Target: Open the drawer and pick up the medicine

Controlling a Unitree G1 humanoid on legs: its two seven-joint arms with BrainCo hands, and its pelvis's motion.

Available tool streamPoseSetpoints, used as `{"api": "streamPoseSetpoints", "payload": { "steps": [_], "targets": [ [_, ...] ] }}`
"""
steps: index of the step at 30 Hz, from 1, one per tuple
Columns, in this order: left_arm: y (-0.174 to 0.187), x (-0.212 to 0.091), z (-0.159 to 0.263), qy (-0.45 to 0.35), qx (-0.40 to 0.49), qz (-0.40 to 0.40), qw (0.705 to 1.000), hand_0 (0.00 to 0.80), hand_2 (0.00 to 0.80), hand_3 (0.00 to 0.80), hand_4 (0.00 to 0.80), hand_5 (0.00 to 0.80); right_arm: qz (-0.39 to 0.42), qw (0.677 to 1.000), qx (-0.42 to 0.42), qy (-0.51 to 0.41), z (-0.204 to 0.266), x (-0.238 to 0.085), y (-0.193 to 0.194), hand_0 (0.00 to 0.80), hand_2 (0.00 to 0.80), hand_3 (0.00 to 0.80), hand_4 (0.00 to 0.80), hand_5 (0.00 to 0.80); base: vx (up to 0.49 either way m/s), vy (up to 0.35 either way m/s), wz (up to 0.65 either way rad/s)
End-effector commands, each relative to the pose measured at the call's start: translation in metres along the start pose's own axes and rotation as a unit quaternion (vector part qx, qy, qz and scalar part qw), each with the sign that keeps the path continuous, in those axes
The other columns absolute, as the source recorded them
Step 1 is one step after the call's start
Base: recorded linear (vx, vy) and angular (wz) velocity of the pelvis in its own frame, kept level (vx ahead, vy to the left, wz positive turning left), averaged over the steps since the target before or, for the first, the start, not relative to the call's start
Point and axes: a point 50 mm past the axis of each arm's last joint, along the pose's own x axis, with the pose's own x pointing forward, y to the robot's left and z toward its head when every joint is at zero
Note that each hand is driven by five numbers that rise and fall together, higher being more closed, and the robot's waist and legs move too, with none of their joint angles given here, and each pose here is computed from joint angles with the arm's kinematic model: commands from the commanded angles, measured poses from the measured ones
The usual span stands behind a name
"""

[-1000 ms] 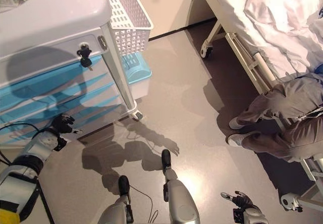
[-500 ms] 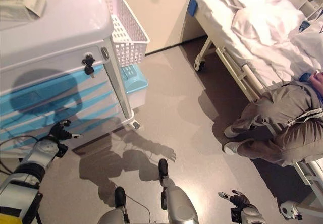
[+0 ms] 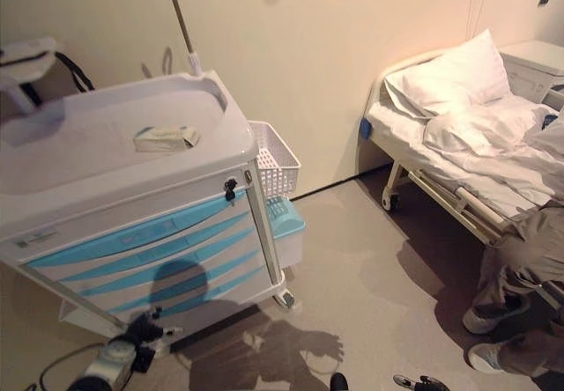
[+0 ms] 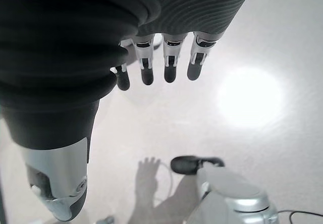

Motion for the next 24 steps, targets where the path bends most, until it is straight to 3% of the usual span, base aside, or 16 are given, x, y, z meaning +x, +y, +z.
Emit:
{"api": "streamPoseSetpoints", "payload": {
  "steps": [1, 12, 24],
  "targets": [
    [0.014, -0.001, -0.01, 0.022, -0.064, 0.026, 0.997, 0.0, 0.0, 0.0, 0.0, 0.0, -0.009, 1.0, -0.01, 0.022, -0.007, 0.0, -0.004, 0.0, 0.0, 0.0, 0.0, 0.0, -0.021, 0.017, 0.13],
    [-0.019, -0.018, -0.075, 0.14, -0.066, -0.004, 0.988, 0.0, 0.0, 0.0, 0.0, 0.0, 0.001, 0.999, -0.042, 0.034, -0.014, 0.0, 0.008, 0.0, 0.0, 0.0, 0.0, 0.0, -0.006, 0.01, 0.08],
    [-0.037, -0.023, -0.086, 0.164, -0.034, -0.033, 0.985, 0.0, 0.0, 0.0, 0.0, 0.0, 0.012, 0.998, -0.048, 0.031, -0.014, 0.0, 0.017, 0.0, 0.0, 0.0, 0.0, 0.0, 0.008, 0.003, 0.06]
  ]
}}
